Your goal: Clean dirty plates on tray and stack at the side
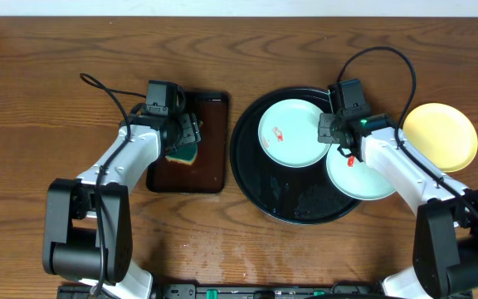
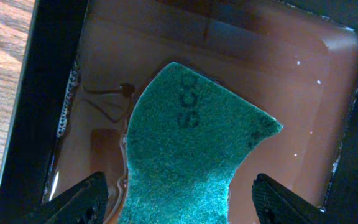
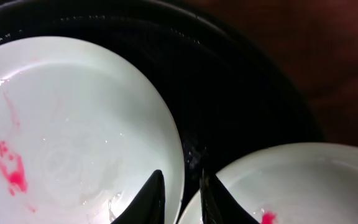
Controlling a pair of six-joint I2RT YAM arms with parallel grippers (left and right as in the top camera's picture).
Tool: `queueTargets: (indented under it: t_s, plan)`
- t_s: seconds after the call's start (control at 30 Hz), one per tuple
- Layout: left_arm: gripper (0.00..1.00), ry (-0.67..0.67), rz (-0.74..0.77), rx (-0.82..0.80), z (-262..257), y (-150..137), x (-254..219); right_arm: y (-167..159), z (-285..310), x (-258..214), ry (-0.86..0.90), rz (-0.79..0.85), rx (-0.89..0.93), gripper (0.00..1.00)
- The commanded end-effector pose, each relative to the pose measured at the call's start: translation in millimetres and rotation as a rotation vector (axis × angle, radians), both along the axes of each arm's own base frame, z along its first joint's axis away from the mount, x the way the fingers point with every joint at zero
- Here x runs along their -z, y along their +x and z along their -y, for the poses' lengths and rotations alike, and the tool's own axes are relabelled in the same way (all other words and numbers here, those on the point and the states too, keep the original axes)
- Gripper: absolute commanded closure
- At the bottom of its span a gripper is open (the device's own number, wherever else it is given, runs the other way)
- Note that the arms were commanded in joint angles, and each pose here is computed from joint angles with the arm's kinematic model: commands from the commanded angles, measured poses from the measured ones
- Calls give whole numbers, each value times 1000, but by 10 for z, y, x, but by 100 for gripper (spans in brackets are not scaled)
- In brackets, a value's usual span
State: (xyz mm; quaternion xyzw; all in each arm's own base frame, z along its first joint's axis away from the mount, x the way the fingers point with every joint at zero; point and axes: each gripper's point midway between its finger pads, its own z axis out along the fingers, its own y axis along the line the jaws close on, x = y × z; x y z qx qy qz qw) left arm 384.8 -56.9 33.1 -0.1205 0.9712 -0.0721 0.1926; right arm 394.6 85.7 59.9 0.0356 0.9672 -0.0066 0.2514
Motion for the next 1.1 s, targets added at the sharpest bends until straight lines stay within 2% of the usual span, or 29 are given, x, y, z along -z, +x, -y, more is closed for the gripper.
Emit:
queueTargets:
  t_s: [0.0,0.13,0.2,0.3,0.4,0.67,0.7,0.8,0.93,1.0,1.07]
  plan:
    - [25,22,-6,2,-24,2,26,-28,48,171,-48,-41,-30,79]
    - [26,25,-30,3,-28,-35,111,-49,53,340,-58,-79,-31,76]
    - [35,25,-34,3,-28,-40,122,-46,52,406,-61,-89,-31,76]
    - [37,7,-36,11,6,-45,121,-40,49,439,-62,-92,-31,75]
    - [31,-22,-52,23,57,-80,128,-30,44,433,-60,-87,-32,75]
    - [29,-18,-70,27,52,-123,144,31,46,407,-54,-62,-28,75]
    - [26,-16,-69,35,54,-122,144,49,37,399,-55,-54,-38,74]
    - [20,-38,-66,111,134,-135,136,72,-13,391,-54,-47,-96,70]
    - [20,-46,-66,130,158,-142,134,105,21,381,-48,-37,-86,67]
    - [21,-46,-66,130,158,-141,134,115,43,378,-41,-34,-70,71]
    - [21,-46,-66,130,158,-142,136,109,65,394,-27,-40,-48,79]
